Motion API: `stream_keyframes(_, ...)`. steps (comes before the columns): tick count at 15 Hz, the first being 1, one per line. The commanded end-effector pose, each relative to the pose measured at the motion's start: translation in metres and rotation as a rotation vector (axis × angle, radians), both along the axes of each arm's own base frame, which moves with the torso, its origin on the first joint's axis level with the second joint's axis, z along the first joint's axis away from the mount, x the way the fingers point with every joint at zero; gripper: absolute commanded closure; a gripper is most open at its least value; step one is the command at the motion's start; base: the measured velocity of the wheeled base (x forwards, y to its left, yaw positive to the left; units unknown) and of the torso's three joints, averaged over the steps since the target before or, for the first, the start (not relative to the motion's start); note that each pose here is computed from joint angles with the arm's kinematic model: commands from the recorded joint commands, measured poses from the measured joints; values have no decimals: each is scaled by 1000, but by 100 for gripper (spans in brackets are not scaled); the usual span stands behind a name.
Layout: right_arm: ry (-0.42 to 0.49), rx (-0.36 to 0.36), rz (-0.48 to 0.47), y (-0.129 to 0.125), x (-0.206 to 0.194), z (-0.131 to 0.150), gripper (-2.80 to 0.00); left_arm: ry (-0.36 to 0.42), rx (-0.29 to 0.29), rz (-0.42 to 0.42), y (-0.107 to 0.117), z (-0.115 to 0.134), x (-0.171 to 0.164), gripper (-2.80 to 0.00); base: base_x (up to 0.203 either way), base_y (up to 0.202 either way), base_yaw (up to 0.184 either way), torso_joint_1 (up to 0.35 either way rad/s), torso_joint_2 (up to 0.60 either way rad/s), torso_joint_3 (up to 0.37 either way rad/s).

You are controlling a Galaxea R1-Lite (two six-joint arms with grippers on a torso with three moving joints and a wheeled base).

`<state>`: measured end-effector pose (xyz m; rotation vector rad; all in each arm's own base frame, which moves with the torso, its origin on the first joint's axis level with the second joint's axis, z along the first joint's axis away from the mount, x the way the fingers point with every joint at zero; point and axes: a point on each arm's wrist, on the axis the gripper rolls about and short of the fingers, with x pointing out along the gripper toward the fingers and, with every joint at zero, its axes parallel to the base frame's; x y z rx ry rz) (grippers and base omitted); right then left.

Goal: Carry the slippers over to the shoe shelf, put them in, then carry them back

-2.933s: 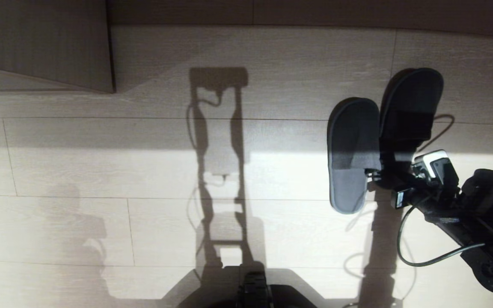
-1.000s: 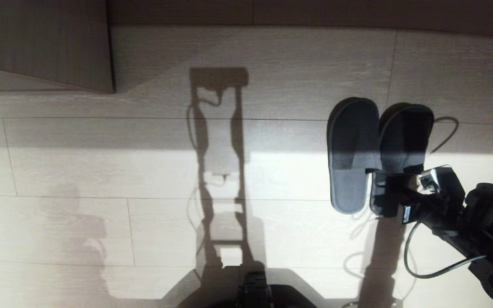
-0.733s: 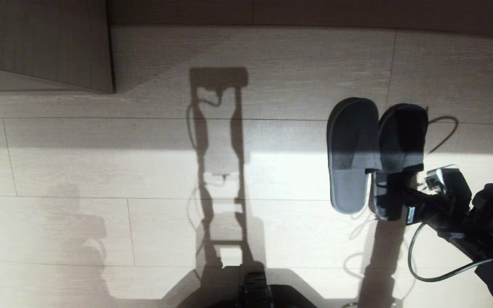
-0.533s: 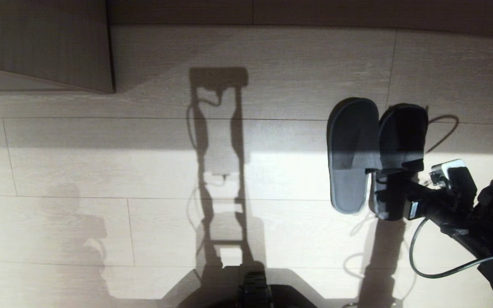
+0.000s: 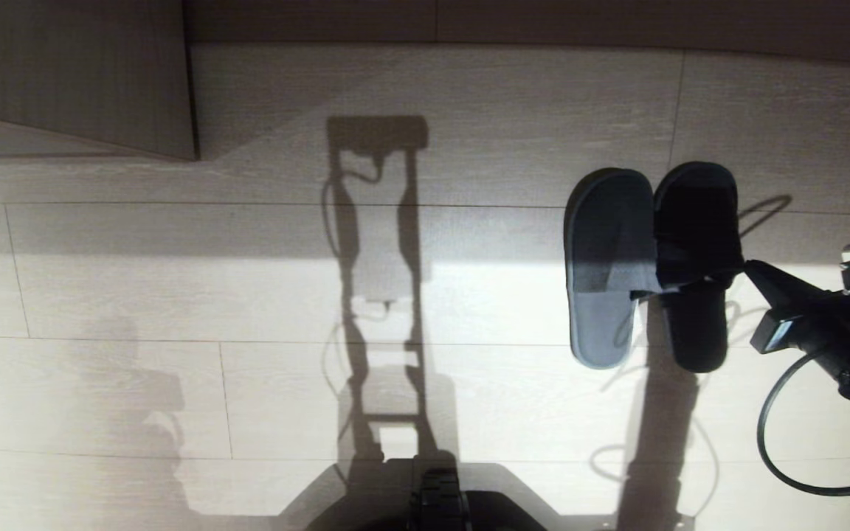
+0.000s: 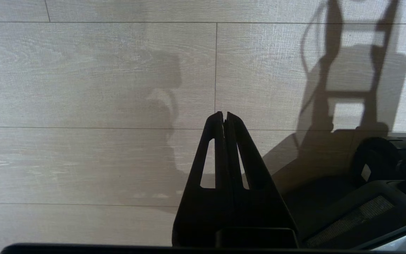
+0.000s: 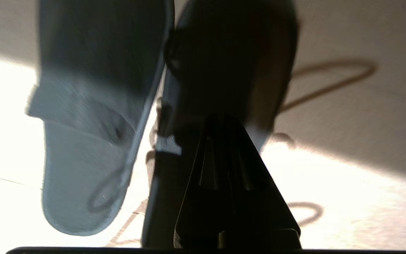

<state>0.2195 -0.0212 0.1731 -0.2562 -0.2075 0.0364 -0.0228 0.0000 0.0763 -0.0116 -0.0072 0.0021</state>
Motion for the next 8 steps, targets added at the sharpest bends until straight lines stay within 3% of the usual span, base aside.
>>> stream_keyframes(1, -151, -16, 0, 5, -41, 31, 0, 0, -1, -1, 0, 0, 0, 0, 0, 0, 0, 0, 0, 0)
stream_keyframes(4, -243, -13, -1, 11, -97, 53, 0, 0, -1, 1, 0, 0, 0, 0, 0, 0, 0, 0, 0, 0)
stream_keyframes(8, -200, -1, 5, 19, -168, 52, 0, 0, -1, 1, 0, 0, 0, 0, 0, 0, 0, 0, 0, 0)
